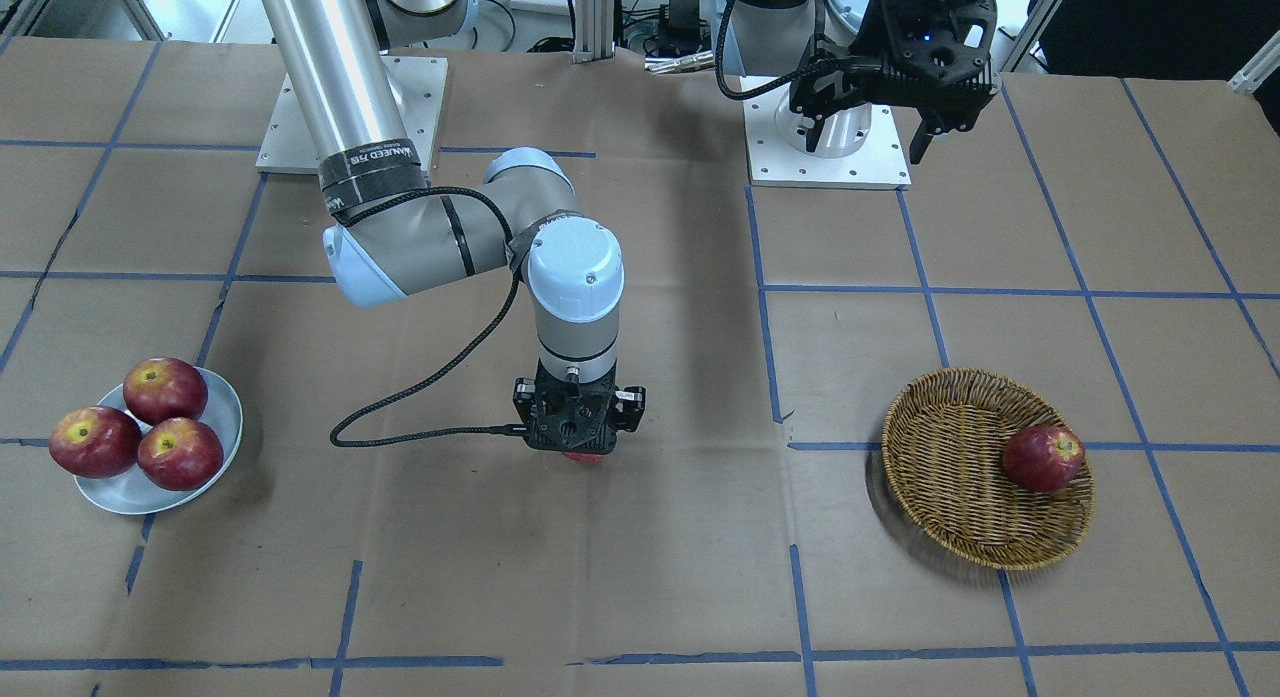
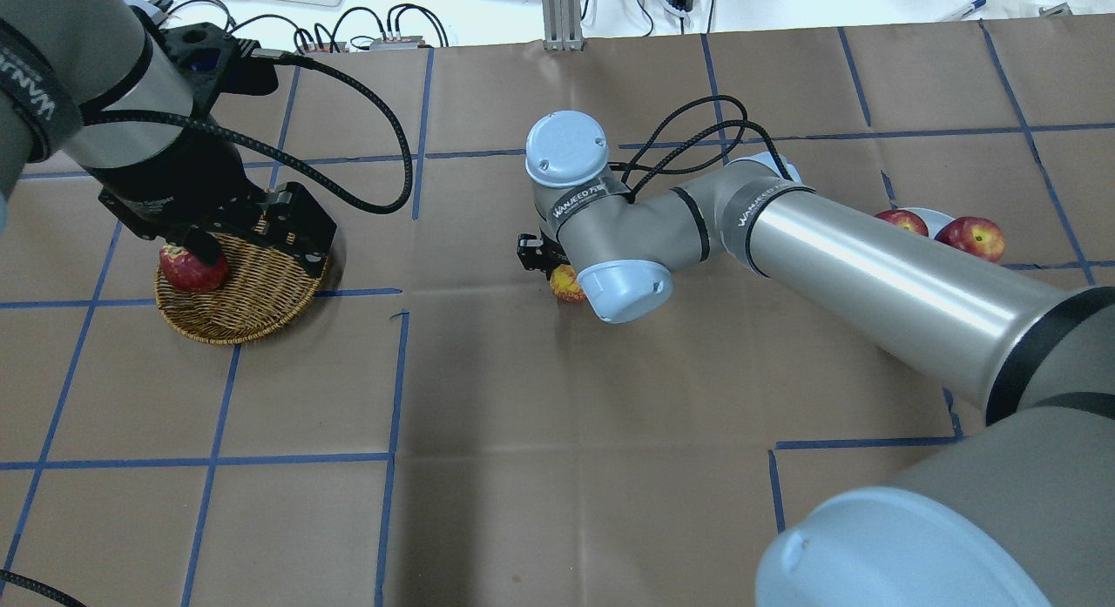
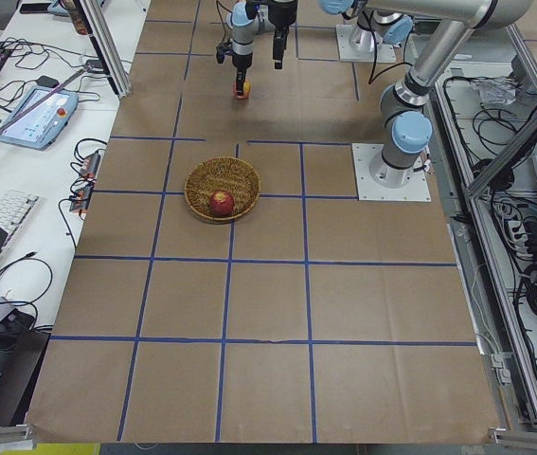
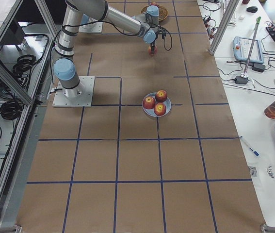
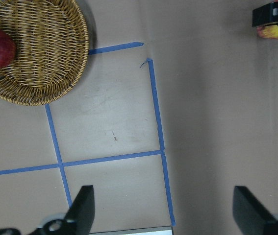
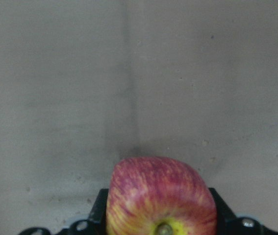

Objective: Transfer apple from basket to plate
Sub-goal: 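Close the right gripper on the apple and lift it, then carry the apple with the right gripper over the white plate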

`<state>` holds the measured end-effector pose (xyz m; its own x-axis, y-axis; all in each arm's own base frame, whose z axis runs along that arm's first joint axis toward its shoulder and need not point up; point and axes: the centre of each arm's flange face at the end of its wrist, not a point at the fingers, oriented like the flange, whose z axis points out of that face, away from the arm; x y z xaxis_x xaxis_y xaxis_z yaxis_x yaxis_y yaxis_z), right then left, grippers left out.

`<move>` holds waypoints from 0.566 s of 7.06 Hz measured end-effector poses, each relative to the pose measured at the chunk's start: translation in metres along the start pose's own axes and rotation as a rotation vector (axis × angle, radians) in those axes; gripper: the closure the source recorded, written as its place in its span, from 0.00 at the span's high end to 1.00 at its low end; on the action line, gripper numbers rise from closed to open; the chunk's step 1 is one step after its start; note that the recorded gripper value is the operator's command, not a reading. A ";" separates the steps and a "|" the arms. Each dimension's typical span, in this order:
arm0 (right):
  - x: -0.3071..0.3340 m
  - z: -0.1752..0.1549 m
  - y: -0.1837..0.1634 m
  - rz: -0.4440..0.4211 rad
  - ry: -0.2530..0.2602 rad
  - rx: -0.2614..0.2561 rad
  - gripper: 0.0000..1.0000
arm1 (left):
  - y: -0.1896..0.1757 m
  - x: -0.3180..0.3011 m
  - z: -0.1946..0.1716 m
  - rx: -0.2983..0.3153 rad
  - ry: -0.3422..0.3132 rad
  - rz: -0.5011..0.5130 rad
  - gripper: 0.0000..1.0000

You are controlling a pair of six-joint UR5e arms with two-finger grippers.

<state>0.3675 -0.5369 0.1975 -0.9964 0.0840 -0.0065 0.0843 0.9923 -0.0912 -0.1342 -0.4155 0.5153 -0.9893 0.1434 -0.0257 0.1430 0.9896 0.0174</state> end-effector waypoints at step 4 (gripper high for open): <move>0.021 -0.060 -0.015 0.008 -0.014 0.044 0.60 | 0.000 0.000 0.000 -0.002 0.000 0.000 0.99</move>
<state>0.3454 -0.5443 0.2581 -0.9957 0.0899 -0.0213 0.0920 0.9866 -0.1347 -0.1341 -0.4157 0.5149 -0.9894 0.1432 -0.0255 0.1427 0.9896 0.0194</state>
